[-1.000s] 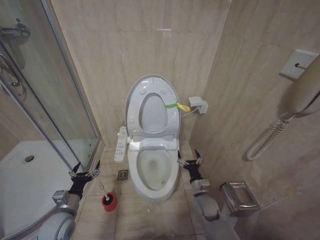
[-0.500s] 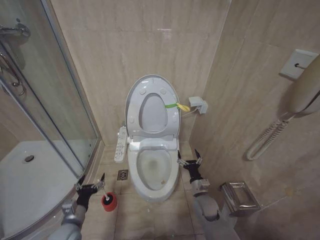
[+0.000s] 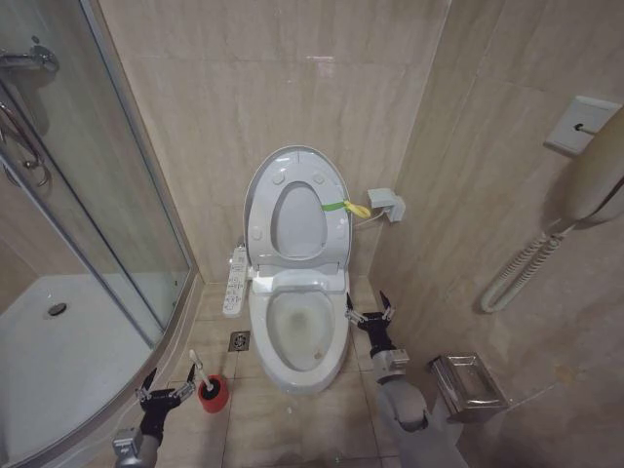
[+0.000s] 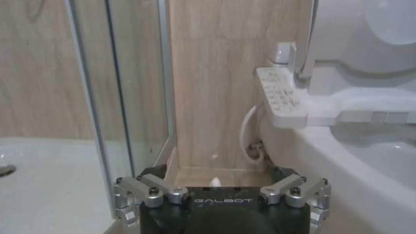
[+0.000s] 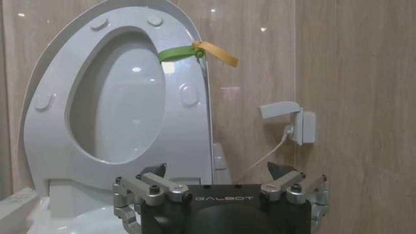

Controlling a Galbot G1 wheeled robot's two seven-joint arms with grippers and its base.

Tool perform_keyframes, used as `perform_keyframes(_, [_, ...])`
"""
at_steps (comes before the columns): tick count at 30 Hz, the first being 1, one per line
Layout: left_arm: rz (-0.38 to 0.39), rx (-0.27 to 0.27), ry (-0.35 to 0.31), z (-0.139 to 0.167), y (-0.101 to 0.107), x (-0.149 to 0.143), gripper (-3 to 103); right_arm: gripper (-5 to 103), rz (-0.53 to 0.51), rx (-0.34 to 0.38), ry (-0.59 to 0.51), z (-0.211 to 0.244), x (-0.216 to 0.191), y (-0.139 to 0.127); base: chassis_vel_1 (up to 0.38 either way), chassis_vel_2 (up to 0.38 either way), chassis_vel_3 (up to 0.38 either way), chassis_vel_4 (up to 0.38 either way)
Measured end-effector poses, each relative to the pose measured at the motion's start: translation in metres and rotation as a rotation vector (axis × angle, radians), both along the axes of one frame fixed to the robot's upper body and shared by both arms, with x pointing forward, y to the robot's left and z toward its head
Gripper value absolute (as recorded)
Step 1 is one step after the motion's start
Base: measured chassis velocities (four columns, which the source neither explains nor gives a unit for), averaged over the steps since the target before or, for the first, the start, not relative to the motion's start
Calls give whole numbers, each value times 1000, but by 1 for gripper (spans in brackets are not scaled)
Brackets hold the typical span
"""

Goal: Open the toilet lid, clean the toilet bowl with a toilet brush, close the toilet lid, and flush.

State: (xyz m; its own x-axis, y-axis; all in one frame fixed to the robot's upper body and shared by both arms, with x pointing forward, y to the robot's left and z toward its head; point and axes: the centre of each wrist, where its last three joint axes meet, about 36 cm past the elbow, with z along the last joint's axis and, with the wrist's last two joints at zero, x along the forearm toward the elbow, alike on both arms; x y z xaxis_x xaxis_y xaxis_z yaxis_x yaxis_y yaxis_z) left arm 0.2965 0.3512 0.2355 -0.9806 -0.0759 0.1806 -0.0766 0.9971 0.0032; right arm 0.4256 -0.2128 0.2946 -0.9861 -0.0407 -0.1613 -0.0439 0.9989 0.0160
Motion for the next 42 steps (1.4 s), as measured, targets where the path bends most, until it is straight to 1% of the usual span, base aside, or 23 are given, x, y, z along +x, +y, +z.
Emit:
perform_keyframes(2, [11, -1, 16, -13, 4, -6, 100, 100, 0, 0, 0, 0, 0, 0, 0, 0, 0, 0])
perform_keyframes(3, [11, -1, 16, -13, 4, -6, 100, 100, 0, 0, 0, 0, 0, 0, 0, 0, 0, 0])
perform_keyframes(6, [20, 6, 32, -23, 13, -8, 100, 100, 0, 0, 0, 0, 0, 0, 0, 0, 0, 0])
perform_keyframes(9, [23, 31, 43, -37, 32, -11, 100, 100, 0, 0, 0, 0, 0, 0, 0, 0, 0, 0])
perform_keyframes(10, [23, 31, 43, -37, 32, -11, 100, 100, 0, 0, 0, 0, 0, 0, 0, 0, 0, 0])
perform_keyframes(12, [24, 45, 47, -46, 43, -13, 100, 100, 0, 0, 0, 0, 0, 0, 0, 0, 0, 0])
perform_keyframes(13, [24, 48, 47, -48, 45, -14, 100, 100, 0, 0, 0, 0, 0, 0, 0, 0, 0, 0])
perform_keyframes(14, [22, 54, 50, -55, 52, -14, 100, 100, 0, 0, 0, 0, 0, 0, 0, 0, 0, 0])
perform_keyframes(17, [18, 56, 49, -60, 58, -12, 100, 100, 0, 0, 0, 0, 0, 0, 0, 0, 0, 0])
perform_keyframes(20, [7, 49, 30, -67, 68, 0, 100, 100, 0, 0, 0, 0, 0, 0, 0, 0, 0, 0])
perform_keyframes(22, [5, 44, 26, -68, 70, 3, 100, 100, 0, 0, 0, 0, 0, 0, 0, 0, 0, 0])
perform_keyframes(24, [-4, 34, 11, -69, 75, 14, 100, 100, 0, 0, 0, 0, 0, 0, 0, 0, 0, 0])
perform_keyframes(26, [-8, 29, 5, -70, 76, 18, 100, 100, 0, 0, 0, 0, 0, 0, 0, 0, 0, 0])
perform_keyframes(29, [-21, -2, -16, -69, 72, 34, 100, 100, 0, 0, 0, 0, 0, 0, 0, 0, 0, 0])
perform_keyframes(30, [-21, -2, -16, -69, 72, 34, 100, 100, 0, 0, 0, 0, 0, 0, 0, 0, 0, 0])
perform_keyframes(31, [-26, -9, -19, -69, 69, 37, 100, 100, 0, 0, 0, 0, 0, 0, 0, 0, 0, 0])
perform_keyframes(32, [-37, -23, -23, -71, 61, 43, 100, 100, 0, 0, 0, 0, 0, 0, 0, 0, 0, 0])
perform_keyframes(33, [-37, -23, -23, -71, 61, 43, 100, 100, 0, 0, 0, 0, 0, 0, 0, 0, 0, 0])
perform_keyframes(35, [-43, -38, -25, -75, 51, 52, 100, 100, 0, 0, 0, 0, 0, 0, 0, 0, 0, 0])
perform_keyframes(37, [-46, -42, -20, -79, 46, 58, 100, 100, 0, 0, 0, 0, 0, 0, 0, 0, 0, 0])
perform_keyframes(39, [-48, -41, -17, -81, 45, 61, 100, 100, 0, 0, 0, 0, 0, 0, 0, 0, 0, 0])
perform_keyframes(42, [-58, -30, -11, -85, 51, 74, 100, 100, 0, 0, 0, 0, 0, 0, 0, 0, 0, 0])
